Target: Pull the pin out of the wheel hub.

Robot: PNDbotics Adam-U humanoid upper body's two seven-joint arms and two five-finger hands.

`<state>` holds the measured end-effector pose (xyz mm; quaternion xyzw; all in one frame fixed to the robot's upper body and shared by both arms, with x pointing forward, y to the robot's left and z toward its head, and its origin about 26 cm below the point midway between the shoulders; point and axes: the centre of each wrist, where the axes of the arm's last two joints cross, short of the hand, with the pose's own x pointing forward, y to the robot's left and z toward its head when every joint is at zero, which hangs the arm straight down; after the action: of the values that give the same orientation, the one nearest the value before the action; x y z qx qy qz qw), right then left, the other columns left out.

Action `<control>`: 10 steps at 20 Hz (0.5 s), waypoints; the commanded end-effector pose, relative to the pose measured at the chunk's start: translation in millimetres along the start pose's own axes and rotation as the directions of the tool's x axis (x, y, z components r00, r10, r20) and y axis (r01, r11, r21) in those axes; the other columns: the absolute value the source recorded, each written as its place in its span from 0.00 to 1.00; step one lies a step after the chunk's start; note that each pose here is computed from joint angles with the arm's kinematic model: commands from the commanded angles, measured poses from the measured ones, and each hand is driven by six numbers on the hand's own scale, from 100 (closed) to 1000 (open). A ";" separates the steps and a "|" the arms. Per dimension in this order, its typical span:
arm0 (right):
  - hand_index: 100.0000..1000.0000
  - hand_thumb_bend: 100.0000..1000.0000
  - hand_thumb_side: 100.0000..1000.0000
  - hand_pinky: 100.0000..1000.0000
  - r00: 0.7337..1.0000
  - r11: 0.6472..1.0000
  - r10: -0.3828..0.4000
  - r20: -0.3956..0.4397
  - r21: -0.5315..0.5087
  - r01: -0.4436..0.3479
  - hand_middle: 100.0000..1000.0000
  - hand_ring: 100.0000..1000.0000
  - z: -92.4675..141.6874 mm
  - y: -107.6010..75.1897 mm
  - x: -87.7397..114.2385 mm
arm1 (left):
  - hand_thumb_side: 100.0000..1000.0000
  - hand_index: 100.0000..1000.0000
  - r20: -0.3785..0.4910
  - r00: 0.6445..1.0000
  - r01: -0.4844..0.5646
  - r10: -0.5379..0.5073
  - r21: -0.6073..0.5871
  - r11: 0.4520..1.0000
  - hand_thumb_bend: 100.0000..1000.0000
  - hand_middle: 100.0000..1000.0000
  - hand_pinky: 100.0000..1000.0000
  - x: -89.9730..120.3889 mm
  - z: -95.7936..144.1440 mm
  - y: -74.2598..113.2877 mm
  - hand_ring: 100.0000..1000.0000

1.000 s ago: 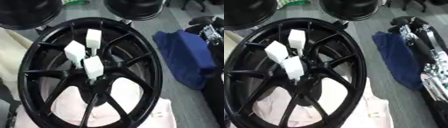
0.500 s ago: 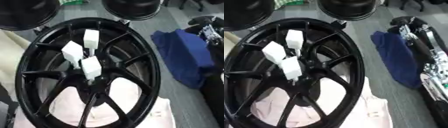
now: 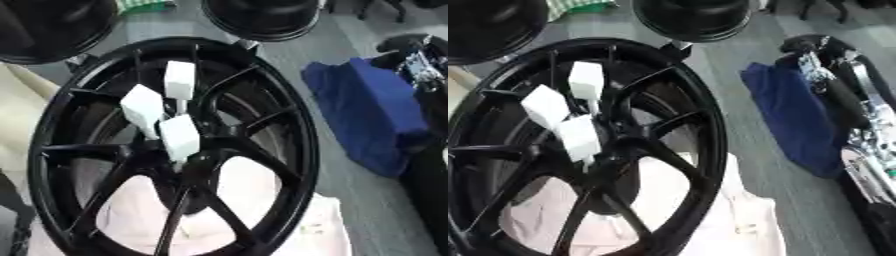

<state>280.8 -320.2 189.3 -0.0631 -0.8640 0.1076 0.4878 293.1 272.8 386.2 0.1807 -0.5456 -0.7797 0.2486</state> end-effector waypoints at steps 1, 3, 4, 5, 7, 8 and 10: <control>0.65 0.00 0.48 0.79 0.999 0.999 0.029 0.025 0.018 -0.030 0.62 0.63 -3.4 -3.5 8.5 | 0.56 0.86 -0.012 1.000 0.025 -0.025 0.000 1.000 0.38 0.74 0.90 2.1 2.6 6.9 0.79; 0.65 0.00 0.48 0.79 0.999 0.999 0.028 0.024 0.021 -0.028 0.61 0.62 -3.6 -3.0 8.5 | 0.56 0.85 0.002 1.000 0.019 -0.019 -0.002 1.000 0.39 0.74 0.90 2.4 -7.7 8.3 0.78; 0.65 0.00 0.48 0.79 0.999 0.999 0.027 0.023 0.021 -0.028 0.61 0.62 -3.5 -3.0 8.4 | 0.56 0.86 0.007 1.000 0.011 -0.011 -0.005 1.000 0.41 0.74 0.90 1.6 -13.8 9.1 0.78; 0.65 0.00 0.48 0.79 0.999 0.999 0.027 0.022 0.021 -0.028 0.61 0.62 -3.3 -3.0 8.3 | 0.55 0.85 0.008 1.000 0.004 -0.004 -0.005 1.000 0.42 0.73 0.90 0.5 -19.0 10.6 0.77; 0.65 0.00 0.48 0.79 0.999 0.999 0.027 0.022 0.022 -0.027 0.61 0.62 -3.2 -3.0 8.2 | 0.53 0.85 0.004 1.000 -0.005 0.005 0.003 1.000 0.43 0.72 0.89 -0.9 -27.8 14.4 0.77; 0.65 0.00 0.48 0.79 0.999 0.999 0.026 0.021 0.022 -0.026 0.61 0.62 -3.1 -2.9 8.1 | 0.52 0.85 0.001 1.000 -0.009 0.009 0.008 1.000 0.44 0.72 0.89 -1.5 -32.2 15.7 0.76; 0.65 0.00 0.48 0.79 1.000 0.999 0.025 0.019 0.023 -0.025 0.61 0.62 -2.9 -2.6 7.8 | 0.52 0.85 -0.014 1.000 -0.025 0.026 0.021 0.999 0.45 0.70 0.88 -3.5 -40.8 17.3 0.75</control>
<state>280.8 -319.1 188.4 -0.0605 -0.8623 0.1111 0.4903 321.1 238.8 383.3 0.1689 -0.5526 -0.7750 0.2560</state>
